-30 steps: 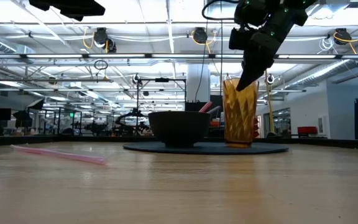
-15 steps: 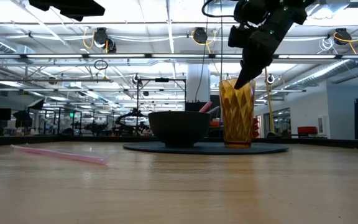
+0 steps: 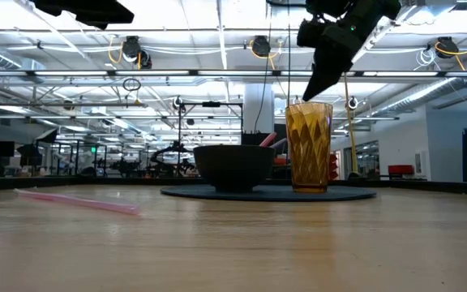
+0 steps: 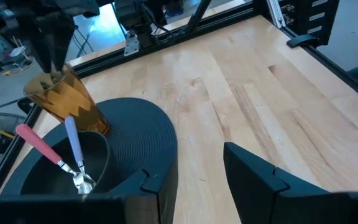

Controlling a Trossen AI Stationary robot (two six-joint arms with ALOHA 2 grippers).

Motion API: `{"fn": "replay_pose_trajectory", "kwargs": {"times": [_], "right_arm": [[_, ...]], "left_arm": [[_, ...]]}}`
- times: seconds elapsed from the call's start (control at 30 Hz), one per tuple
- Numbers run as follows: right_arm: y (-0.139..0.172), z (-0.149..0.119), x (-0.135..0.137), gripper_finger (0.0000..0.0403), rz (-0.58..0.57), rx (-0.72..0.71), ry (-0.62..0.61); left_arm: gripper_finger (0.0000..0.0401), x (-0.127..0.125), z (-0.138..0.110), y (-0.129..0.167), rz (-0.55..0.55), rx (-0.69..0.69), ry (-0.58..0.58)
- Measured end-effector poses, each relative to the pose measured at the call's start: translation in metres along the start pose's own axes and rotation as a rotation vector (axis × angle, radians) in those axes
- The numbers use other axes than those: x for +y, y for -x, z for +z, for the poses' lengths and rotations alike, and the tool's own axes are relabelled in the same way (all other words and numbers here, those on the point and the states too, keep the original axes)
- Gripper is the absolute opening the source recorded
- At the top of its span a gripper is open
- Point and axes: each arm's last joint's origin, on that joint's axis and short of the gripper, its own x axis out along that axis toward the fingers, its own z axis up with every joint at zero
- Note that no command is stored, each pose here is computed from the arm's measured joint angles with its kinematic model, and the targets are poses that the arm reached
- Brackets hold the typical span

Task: Pick & Place Utensil
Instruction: Put the cup on the mat to the right of the bowl, then put the straw into the cup

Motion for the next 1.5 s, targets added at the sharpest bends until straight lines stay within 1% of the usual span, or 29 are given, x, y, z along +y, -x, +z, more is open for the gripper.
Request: {"fn": "replay_pose_trajectory", "kwargs": {"times": [0.13,0.27,0.37,0.5,0.63,0.77,0.93,1.03,1.23,1.37,1.5], "right_arm": [[0.010,0.001,0.004,0.0097,-0.031,-0.013,0.018],[0.022,0.002,0.012,0.0101,-0.023,-0.051,0.041],[0.029,0.002,0.018,0.0102,-0.043,-0.075,0.061],[0.041,0.002,0.031,0.0103,-0.017,-0.120,0.098],[0.053,0.001,0.051,0.0103,0.044,-0.171,0.139],[0.060,0.003,0.078,0.0103,0.130,-0.241,0.222],[0.069,0.003,0.110,0.0103,0.237,-0.330,0.335],[0.076,0.000,0.128,0.0103,0.300,-0.375,0.398],[0.085,-0.009,0.158,0.0103,0.406,-0.448,0.497],[0.086,-0.021,0.172,0.0103,0.460,-0.446,0.553],[0.086,-0.028,0.182,0.0102,0.495,-0.459,0.583]], "left_arm": [[0.0136,0.000,0.000,0.000,0.000,0.003,0.000],[0.0136,0.000,0.000,0.000,0.001,0.002,0.000],[0.0136,0.000,-0.001,0.000,0.000,0.006,0.006],[0.0136,-0.003,-0.007,0.000,-0.077,0.070,0.020],[0.0136,-0.007,-0.015,-0.006,-0.107,0.140,0.056],[0.0136,-0.016,-0.025,-0.022,-0.129,0.213,0.032],[0.0136,-0.027,-0.044,-0.043,-0.154,0.347,-0.005],[0.0136,-0.032,-0.055,-0.050,-0.163,0.428,-0.002],[0.0136,-0.031,-0.069,-0.050,-0.129,0.566,0.051],[0.0136,-0.025,-0.080,-0.044,-0.075,0.701,0.108],[0.0136,-0.019,-0.086,-0.042,-0.039,0.778,0.127]]}}
